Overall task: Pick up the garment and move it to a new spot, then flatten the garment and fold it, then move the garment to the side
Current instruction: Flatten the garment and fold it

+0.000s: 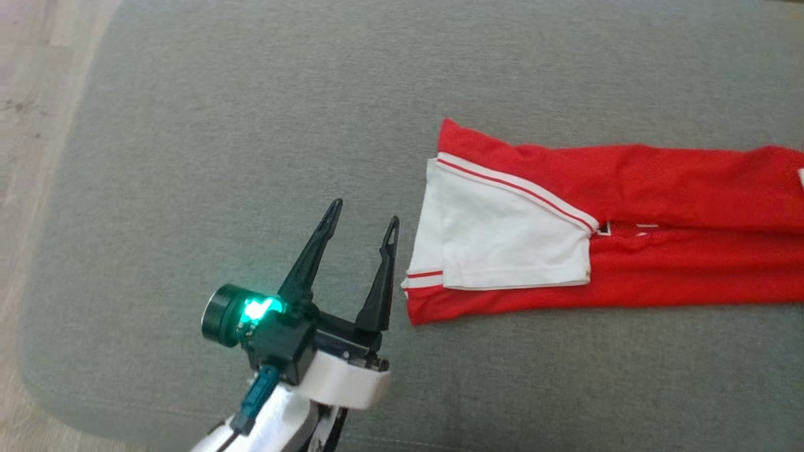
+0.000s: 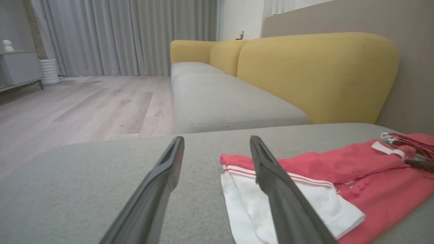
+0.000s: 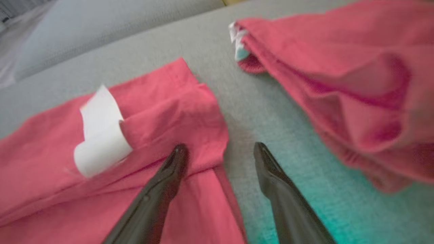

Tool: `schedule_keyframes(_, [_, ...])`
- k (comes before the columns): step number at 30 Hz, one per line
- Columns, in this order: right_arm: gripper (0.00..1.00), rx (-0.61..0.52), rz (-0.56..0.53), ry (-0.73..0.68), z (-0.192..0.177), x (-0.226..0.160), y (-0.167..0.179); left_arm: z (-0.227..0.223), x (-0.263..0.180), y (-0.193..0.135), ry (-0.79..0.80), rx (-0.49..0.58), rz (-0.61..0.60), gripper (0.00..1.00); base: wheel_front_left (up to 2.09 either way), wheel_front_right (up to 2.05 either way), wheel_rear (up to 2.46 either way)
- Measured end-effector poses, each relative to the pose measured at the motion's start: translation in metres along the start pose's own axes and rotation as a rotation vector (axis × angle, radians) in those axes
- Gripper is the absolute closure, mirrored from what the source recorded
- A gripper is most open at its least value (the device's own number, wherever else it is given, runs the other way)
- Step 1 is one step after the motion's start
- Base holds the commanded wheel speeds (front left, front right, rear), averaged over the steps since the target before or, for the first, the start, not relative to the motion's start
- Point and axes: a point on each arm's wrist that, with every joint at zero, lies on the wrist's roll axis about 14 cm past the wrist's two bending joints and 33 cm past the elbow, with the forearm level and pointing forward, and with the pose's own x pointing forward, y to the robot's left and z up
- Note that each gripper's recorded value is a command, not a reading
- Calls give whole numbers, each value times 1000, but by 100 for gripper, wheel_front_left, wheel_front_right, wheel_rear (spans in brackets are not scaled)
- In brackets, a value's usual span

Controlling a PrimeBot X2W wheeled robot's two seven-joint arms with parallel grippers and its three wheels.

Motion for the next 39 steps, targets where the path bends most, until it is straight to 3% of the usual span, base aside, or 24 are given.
schedule_keyframes(1, [6,3,9,11,-2,1,5,4,-2,2,-15,2,14,0,0,0,0])
schedule_keyframes(2, [51,3,19,21,-3,2,9,7,-3,3,-30,2,25,0,0,0,0])
schedule_keyframes(4, [100,9,36,37,-4,1,16,12,-6,5,-49,2,36,0,0,0,0])
schedule_keyframes(8, [100,25,53,21,-1,-7,20,13,-15,2,-61,-3,38,0,0,0,0])
schedule_keyframes(13, [100,27,22,-22,3,-28,3,19,-24,-1,-85,-5,28,0,0,0,0])
schedule_keyframes(19, [100,26,5,-122,32,-51,-15,25,-34,-7,-110,-3,14,0,0,0,0])
schedule_keyframes(25, [100,22,84,-223,62,-64,7,28,-41,-17,-121,-13,-15,0,0,0,0])
schedule_keyframes(31, [100,-32,303,-309,90,-77,85,34,-45,-14,-146,-2,-18,0,0,0,0])
schedule_keyframes(39, [100,-131,610,-251,81,-101,206,32,-55,-6,-145,-25,21,0,0,0,0])
